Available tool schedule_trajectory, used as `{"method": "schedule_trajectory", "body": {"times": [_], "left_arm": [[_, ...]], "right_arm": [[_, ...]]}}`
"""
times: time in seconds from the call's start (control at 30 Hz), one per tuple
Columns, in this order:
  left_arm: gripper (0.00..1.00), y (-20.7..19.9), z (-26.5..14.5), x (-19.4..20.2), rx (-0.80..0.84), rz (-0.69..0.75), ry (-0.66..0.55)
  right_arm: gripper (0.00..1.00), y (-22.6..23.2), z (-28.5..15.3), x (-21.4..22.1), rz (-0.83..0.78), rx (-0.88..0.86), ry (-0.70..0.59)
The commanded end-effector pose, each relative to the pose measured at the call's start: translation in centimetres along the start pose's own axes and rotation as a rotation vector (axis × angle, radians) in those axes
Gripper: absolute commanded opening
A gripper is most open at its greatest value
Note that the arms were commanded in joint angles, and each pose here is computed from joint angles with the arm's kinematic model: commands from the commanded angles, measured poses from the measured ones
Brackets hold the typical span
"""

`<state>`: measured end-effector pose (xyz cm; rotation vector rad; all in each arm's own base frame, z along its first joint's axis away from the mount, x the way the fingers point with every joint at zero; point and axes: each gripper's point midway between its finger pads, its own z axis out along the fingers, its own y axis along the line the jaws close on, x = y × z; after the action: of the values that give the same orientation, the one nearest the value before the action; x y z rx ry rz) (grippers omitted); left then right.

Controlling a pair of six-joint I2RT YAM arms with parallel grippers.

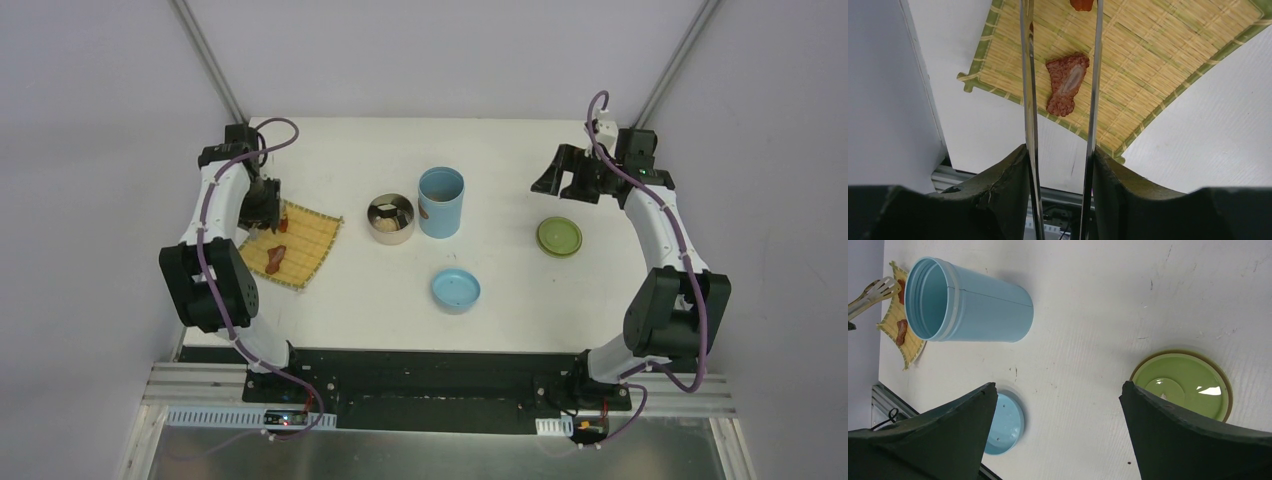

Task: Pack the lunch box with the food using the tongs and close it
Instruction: Pick up the fake food from the plate.

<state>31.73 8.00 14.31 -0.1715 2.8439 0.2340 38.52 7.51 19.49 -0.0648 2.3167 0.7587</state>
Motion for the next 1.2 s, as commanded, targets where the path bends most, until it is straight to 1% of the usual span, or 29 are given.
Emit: {"method": "schedule_trajectory", "body": {"times": [0.0, 0.23, 0.57, 0.67, 0.73, 0.97, 1.17], "left_arm": [[0.44, -0.7, -0.2, -0.7, 0.012, 0.012, -0.012], [0.43, -1.7, 0.3, -0.5, 0.035, 0.031, 0.006], [0.38, -2.0, 1.1, 0.6, 0.04, 0.022, 0.044], [0.33, -2.1, 1.2, 0.6, 0.045, 0.019, 0.048], [0.31, -2.1, 1.0, 0.5, 0.042, 0.017, 0.043], [0.22, -1.8, -2.0, 0.1, 0.056, 0.035, -0.019], [0.19, -2.2, -4.8, 0.1, 0.079, 0.086, -0.089]], "right_arm": [[0.98, 0.3, -0.5, -1.5, -0.019, 0.001, -0.034], [0.98, 0.4, -0.6, -1.5, -0.02, 0.0, -0.035], [0.98, 0.4, -0.6, -1.7, -0.016, 0.001, -0.036], [0.98, 0.5, -0.5, -1.8, -0.015, -0.001, -0.034], [0.98, 0.5, -0.6, -1.9, -0.015, 0.0, -0.034], [0.98, 0.6, -0.7, -2.2, -0.019, 0.001, -0.037], [0.98, 0.6, -0.7, -1.8, -0.018, 0.001, -0.032]]}}
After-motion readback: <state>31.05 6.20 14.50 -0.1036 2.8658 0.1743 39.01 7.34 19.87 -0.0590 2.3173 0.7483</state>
